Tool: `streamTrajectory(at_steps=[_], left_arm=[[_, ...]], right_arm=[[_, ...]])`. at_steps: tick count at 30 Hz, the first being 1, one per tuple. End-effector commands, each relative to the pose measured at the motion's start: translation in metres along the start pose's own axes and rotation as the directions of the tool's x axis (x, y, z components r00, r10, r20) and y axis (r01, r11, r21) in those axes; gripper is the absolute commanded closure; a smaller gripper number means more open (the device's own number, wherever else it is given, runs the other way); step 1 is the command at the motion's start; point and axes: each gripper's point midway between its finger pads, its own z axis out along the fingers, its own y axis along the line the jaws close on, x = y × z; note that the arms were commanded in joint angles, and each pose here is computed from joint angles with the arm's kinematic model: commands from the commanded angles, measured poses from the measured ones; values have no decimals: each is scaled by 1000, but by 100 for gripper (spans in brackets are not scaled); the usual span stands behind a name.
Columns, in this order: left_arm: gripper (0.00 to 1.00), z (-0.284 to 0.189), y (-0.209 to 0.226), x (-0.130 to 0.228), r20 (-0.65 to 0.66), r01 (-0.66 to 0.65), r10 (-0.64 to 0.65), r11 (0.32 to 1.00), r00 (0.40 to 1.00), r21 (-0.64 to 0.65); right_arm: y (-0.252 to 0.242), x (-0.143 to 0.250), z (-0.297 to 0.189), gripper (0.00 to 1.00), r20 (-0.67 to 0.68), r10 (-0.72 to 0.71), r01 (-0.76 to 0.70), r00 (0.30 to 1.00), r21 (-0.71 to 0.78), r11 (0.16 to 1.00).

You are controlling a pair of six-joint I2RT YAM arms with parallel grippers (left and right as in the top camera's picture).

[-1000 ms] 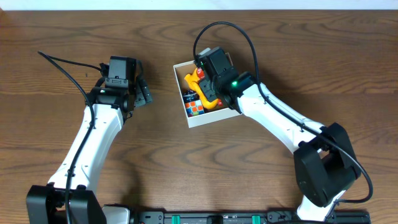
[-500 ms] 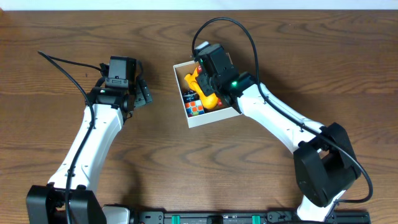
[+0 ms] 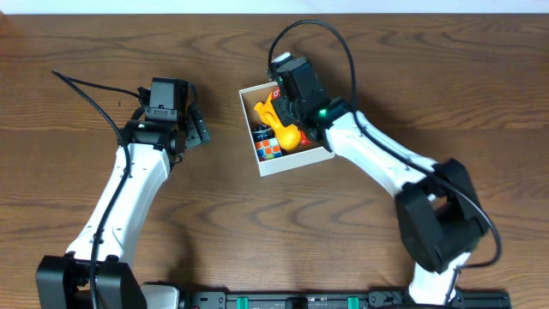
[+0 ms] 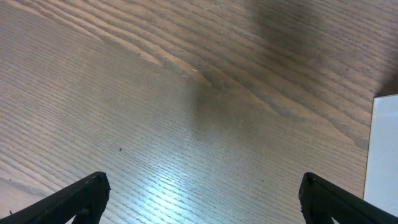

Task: Pack container

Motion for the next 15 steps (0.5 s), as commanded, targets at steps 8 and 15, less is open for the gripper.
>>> streamTrajectory(at_steps=[8,15], left_arm=[[2,2,3,-1,-2,-8,8,1000,1000,-16],[2,2,3,-1,-2,-8,8,1000,1000,-16]], right_arm=[[16,72,52,99,-194,-27,16,981,-58,998],[16,71,51,99,-192,-27,16,981,-57,998]])
